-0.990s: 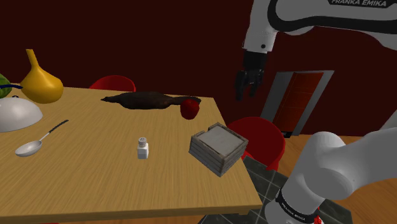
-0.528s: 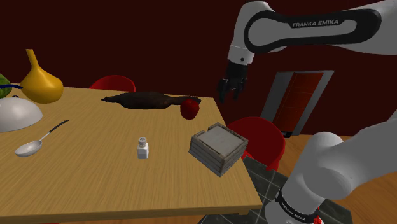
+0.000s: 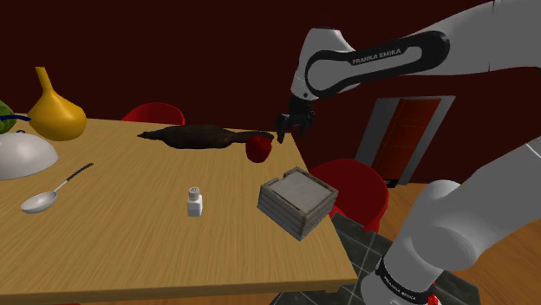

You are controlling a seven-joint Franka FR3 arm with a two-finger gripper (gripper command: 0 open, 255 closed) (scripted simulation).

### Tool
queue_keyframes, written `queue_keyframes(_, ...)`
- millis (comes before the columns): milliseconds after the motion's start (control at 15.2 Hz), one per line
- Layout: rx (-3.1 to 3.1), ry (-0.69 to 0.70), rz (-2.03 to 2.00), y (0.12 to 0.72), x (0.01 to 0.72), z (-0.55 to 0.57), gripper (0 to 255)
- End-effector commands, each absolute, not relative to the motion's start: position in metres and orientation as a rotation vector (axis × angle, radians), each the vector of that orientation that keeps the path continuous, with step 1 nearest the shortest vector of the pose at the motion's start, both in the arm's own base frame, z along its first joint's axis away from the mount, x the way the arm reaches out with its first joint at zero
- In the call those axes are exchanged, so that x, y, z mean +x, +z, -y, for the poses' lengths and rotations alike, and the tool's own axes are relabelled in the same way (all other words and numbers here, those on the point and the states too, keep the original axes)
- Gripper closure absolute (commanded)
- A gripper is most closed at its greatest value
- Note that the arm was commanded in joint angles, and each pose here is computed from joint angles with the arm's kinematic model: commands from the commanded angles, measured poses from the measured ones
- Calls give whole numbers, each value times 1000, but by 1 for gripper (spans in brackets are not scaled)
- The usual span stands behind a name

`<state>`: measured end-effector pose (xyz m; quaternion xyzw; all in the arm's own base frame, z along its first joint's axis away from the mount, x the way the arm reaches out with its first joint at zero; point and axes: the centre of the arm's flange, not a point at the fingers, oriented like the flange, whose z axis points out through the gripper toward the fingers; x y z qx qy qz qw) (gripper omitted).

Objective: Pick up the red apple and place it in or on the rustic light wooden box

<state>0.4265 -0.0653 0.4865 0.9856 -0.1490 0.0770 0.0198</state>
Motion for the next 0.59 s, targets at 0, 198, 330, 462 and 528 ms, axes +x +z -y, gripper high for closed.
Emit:
queue_keyframes(0,3038,293,483,476,446,72,0)
queue_keyframes(198,3007,363,513,461,474,84,0)
queue_keyframes(330,2985,410,533,452,492,92,0)
queue_keyframes(462,2963,456,552,444,511,100,0)
queue_keyframes(528,2951,479,562,440,520,104,0)
